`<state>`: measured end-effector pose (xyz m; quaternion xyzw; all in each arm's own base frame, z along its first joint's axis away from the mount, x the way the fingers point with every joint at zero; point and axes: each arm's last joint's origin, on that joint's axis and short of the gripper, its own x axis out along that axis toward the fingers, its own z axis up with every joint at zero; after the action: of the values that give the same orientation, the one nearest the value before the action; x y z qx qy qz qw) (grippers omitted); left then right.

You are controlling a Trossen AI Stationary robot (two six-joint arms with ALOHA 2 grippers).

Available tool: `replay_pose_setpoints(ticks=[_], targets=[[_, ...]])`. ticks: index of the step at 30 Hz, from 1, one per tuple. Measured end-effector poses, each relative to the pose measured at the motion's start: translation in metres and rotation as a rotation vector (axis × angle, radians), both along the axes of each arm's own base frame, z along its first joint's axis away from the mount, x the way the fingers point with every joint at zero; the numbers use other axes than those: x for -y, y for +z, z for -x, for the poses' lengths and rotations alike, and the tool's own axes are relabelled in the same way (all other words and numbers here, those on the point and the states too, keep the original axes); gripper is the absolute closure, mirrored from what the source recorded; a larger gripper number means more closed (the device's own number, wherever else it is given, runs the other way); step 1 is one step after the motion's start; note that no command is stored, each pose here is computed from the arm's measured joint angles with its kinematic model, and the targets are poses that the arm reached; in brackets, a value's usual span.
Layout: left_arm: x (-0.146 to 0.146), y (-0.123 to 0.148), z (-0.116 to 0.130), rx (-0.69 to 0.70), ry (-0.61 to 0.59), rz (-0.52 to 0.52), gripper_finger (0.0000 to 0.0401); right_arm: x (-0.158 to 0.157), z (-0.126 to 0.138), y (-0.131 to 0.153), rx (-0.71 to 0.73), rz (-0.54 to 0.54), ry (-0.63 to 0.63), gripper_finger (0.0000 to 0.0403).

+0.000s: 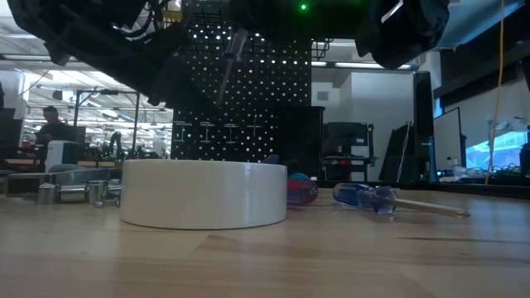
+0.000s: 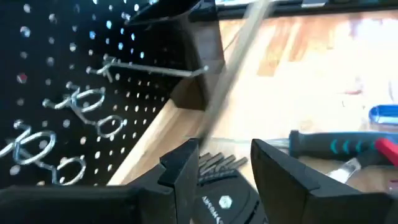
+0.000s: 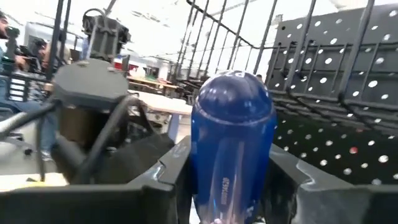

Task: Hang tools onto peg board
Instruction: Hang the blue screwdriver on the pegboard

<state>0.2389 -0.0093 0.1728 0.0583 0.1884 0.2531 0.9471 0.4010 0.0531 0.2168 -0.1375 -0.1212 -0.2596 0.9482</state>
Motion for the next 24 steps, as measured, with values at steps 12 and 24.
replay_pose_setpoints(ticks=[12,24], targets=[[0.020,0.020,0.025,0.005,-0.069,0.061,0.0263,0.027,-0.002,0.000,-0.059,0.082,-0.119,0.0270],[0.030,0.017,0.037,-0.075,-0.093,0.048,0.0263,0.040,-0.006,0.000,-0.143,0.319,-0.078,0.0270]])
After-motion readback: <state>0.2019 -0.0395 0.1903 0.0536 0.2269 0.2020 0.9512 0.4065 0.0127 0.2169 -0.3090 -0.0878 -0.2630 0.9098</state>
